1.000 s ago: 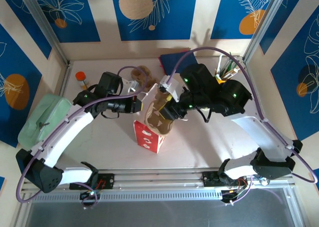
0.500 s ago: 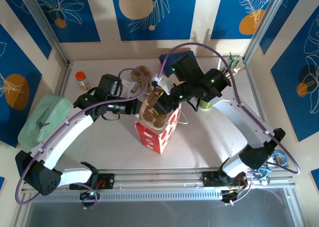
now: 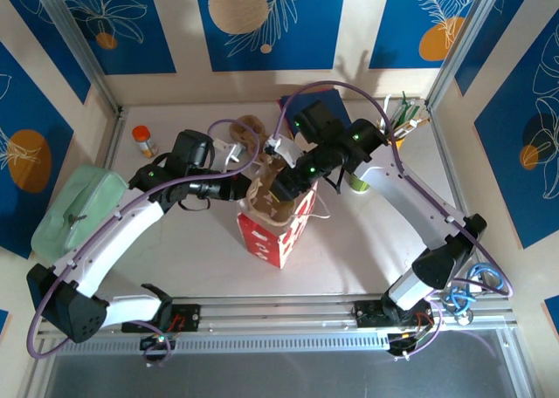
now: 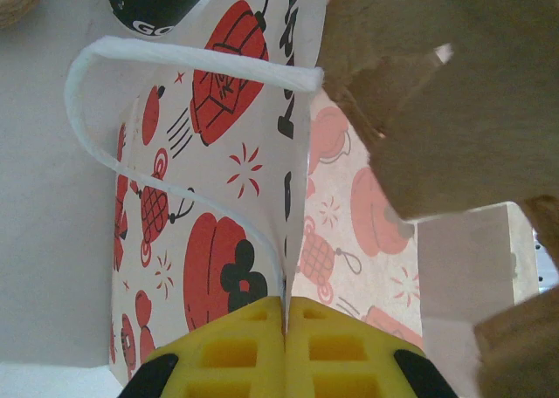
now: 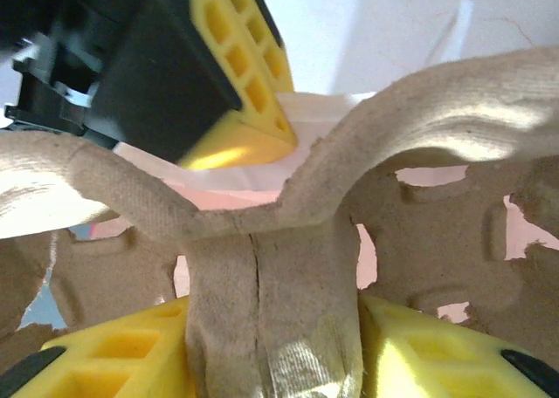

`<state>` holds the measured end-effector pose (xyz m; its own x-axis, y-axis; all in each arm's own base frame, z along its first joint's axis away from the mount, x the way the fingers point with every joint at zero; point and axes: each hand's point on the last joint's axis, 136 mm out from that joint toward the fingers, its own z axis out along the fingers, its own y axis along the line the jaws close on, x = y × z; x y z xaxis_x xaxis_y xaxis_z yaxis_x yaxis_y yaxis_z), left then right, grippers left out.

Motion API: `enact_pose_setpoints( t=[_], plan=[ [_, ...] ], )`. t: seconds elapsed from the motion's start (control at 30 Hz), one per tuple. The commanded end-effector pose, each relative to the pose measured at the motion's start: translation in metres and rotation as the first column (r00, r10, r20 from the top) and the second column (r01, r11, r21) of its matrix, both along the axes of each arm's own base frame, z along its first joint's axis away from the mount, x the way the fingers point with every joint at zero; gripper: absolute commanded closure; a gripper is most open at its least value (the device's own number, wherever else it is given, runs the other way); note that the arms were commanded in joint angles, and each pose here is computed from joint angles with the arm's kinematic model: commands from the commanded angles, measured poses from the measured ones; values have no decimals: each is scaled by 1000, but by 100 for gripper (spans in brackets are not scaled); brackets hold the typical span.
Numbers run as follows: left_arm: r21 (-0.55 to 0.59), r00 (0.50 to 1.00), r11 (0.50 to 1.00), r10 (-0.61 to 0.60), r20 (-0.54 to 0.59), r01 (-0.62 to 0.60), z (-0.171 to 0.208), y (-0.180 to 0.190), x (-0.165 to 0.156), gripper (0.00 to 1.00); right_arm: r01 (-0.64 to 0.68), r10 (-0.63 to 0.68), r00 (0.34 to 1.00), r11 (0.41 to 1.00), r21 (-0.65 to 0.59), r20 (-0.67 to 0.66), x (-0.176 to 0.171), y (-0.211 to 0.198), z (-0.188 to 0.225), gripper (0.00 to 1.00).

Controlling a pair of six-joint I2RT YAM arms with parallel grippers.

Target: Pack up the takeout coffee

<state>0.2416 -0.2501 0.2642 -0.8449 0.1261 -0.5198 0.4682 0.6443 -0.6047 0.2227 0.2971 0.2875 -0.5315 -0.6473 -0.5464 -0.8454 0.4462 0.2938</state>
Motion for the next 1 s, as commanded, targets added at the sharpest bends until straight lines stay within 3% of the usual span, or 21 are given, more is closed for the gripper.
enact_pose_setpoints(
  t=[0.0,0.57,0.97],
  plan=[
    [-34,998,998,-54,30,55,11,-6,-8,100,-11,11,1000,1000,-28,-18,0,-3,-13,54],
    [-33,996,996,-85,24,86,11,-6,-13,100,42,-47,998,989,-140,-35,14,-12,-51,54],
    [-30,996,995,-90,26,91,12,-8,-12,100,40,-42,999,956,-290,-1,7,-24,-76,55]
  ],
)
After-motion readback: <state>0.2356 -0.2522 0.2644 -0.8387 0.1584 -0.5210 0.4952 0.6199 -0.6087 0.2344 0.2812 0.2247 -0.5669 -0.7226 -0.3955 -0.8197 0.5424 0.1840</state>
